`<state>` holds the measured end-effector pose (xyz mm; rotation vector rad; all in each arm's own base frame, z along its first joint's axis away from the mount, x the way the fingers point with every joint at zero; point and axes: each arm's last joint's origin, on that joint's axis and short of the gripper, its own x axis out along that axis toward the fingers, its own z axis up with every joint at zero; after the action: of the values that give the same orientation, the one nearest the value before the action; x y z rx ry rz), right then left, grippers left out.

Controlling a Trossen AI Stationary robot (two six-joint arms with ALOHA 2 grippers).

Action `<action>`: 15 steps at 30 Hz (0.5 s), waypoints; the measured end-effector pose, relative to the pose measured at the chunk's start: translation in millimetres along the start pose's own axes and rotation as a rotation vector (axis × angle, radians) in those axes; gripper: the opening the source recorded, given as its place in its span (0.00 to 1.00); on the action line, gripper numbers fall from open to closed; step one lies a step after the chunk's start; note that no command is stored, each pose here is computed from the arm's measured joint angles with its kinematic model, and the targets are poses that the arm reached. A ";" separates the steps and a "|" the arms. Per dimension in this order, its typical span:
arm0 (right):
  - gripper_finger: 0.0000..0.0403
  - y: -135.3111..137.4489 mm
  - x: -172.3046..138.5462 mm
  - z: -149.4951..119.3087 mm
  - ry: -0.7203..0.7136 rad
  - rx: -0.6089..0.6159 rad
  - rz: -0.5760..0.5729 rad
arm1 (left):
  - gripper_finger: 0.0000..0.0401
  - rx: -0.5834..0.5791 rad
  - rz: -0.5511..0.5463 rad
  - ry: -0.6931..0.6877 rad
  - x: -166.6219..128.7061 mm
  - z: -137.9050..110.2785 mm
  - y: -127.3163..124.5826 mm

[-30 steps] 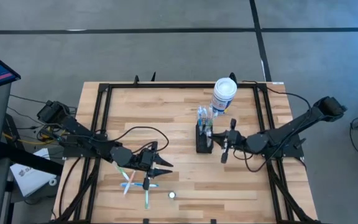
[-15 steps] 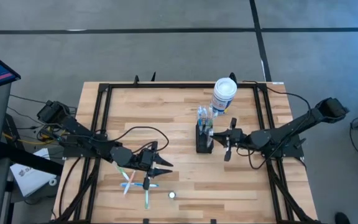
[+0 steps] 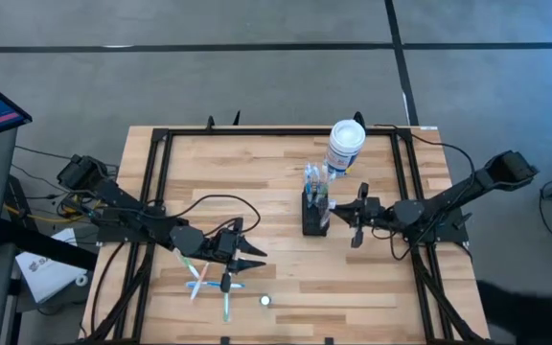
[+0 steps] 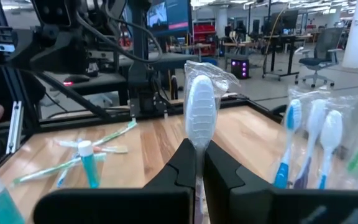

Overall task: Pick & Place toothbrushing station
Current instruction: Put the purple toothbrush into the wire mesh organizer

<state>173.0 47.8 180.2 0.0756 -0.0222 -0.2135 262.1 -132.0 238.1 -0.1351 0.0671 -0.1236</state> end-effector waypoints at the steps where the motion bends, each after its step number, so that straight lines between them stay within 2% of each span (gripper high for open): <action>1: 0.00 -0.5 -0.7 -0.9 -0.002 0.001 0.001 | 0.23 0.000 0.000 0.000 0.0 0.0 0.0; 15: 0.02 -1.7 -0.8 -3.1 0.012 -0.001 0.001 | 0.23 0.000 -0.001 0.000 0.0 0.0 0.0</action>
<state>171.9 46.5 177.0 0.0763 -0.0103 -0.2124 262.1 -132.0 238.1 -0.1347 0.0672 -0.1244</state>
